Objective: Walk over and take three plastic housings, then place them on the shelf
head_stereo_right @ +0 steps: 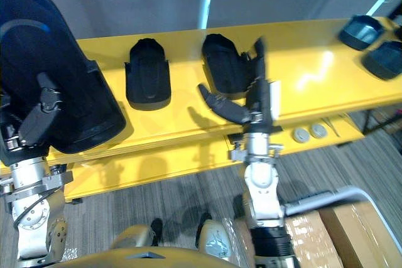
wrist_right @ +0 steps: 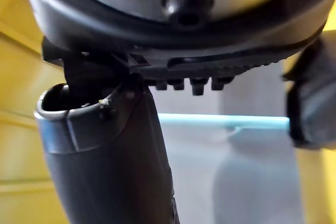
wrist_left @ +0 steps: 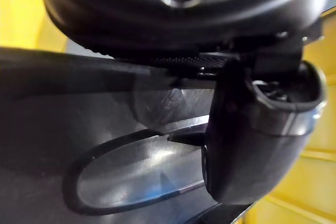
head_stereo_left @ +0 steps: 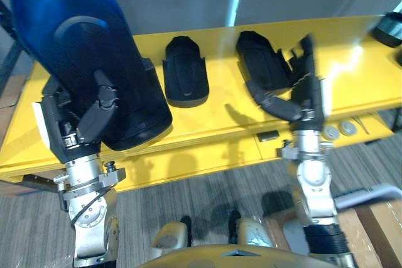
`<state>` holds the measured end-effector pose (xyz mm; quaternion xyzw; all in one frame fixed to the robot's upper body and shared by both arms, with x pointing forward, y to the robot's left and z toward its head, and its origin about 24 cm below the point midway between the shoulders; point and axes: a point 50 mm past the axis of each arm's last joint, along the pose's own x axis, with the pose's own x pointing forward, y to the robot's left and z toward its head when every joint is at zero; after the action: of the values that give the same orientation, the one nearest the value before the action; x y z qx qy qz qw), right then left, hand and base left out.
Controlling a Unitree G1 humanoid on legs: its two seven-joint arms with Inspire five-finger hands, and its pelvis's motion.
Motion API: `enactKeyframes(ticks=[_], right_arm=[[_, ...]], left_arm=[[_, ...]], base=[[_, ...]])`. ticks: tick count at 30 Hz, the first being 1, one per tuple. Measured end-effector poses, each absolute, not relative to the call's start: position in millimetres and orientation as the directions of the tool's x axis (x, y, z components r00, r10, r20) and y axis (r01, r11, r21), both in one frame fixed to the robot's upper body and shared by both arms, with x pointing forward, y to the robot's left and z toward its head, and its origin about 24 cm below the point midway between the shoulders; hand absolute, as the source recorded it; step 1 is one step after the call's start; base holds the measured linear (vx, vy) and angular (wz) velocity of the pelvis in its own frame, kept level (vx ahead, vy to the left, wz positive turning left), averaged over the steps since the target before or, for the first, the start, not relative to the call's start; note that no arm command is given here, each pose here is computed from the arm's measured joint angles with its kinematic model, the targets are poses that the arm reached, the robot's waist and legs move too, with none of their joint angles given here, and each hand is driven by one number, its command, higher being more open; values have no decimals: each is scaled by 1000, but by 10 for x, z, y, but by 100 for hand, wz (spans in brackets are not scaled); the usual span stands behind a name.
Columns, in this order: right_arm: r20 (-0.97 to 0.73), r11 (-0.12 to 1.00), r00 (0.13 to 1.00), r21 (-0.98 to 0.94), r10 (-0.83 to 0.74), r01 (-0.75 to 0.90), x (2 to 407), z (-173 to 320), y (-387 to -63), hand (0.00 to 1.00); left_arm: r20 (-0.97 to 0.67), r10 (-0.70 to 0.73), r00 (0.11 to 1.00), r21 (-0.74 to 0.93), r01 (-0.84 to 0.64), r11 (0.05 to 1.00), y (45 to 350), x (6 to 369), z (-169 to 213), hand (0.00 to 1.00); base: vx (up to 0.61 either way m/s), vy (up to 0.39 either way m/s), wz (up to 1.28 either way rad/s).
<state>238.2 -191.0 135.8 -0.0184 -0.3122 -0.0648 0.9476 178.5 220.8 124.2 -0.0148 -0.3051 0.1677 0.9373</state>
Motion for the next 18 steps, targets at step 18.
enactKeyframes(ticks=[18], right_arm=[[687,999,726,27,-38,27,2185,1543,-2004,100]], left_arm=[[551,213,807,-162,-147,976,2043,1773,1186,0]], base=[[28,7,37]])
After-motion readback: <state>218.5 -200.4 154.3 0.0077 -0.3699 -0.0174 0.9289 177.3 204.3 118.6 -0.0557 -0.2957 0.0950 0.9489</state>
